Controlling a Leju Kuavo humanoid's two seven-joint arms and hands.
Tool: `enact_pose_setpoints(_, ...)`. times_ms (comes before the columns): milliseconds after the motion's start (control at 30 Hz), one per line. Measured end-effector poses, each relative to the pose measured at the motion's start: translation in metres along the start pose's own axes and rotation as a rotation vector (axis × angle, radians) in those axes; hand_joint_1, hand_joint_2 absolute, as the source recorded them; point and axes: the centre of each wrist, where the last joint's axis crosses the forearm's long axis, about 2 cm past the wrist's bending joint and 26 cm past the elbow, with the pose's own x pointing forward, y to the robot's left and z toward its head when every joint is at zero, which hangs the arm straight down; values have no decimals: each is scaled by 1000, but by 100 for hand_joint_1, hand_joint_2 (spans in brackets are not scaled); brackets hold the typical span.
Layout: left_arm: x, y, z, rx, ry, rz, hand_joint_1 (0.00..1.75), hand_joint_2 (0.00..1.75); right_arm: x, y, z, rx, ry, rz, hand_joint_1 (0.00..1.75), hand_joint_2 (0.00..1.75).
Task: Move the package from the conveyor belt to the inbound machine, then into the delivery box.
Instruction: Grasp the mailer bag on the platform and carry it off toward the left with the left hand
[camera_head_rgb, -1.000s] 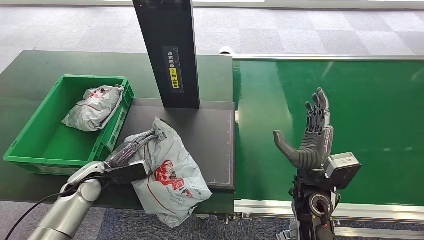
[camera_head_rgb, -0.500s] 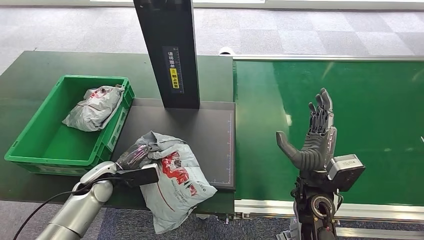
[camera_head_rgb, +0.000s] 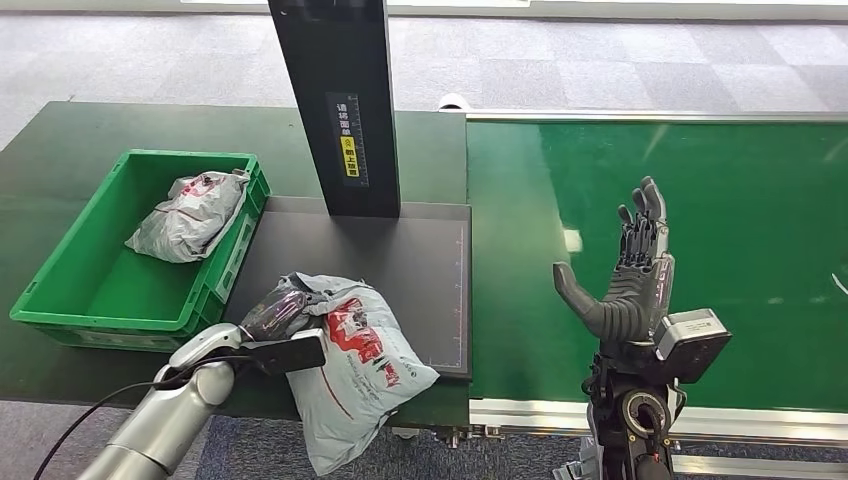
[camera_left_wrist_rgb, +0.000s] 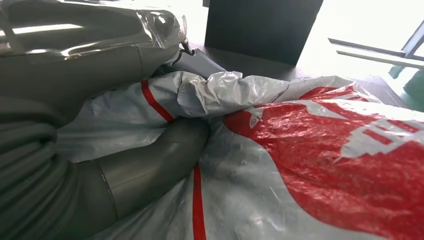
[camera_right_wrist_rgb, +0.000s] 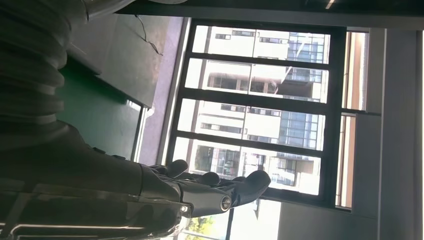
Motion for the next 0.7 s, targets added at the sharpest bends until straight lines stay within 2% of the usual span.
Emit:
enact_pose_setpoints(133, 6, -5, -4, 35, -10, -5, 175, 175, 0, -1, 0, -2, 0, 1, 0, 175)
enact_pose_setpoints(200, 11, -7, -5, 84, -44, -4, 175, 175, 0, -1, 0, -5, 0, 0, 0, 175)
enact_pose_setpoints(267, 23, -5, -3, 275, -157, 1, 175, 175, 0, -1, 2, -12, -1, -4, 0, 175)
enact_pose_setpoints(333, 46, 8, 6, 619, -285, -17, 175, 175, -1, -1, 5, -27, -2, -12, 0, 175)
enact_pose_setpoints(400, 69, 31, 19, 939, -353, -34, 175, 175, -2, -2, 8, -43, -1, -18, 0, 175)
enact_pose_setpoints(467, 81, 51, 34, 1137, -392, -33, 175, 175, -3, -2, 11, -56, -1, -20, 0, 175)
enact_pose_setpoints(567, 88, 67, 50, 1271, -427, -38, 175, 175, -4, -2, 14, -65, -1, -21, 0, 175)
enact_pose_setpoints(700, 94, 76, 60, 1343, -445, -50, 175, 175, -4, -2, 15, -66, 0, -20, 0, 175)
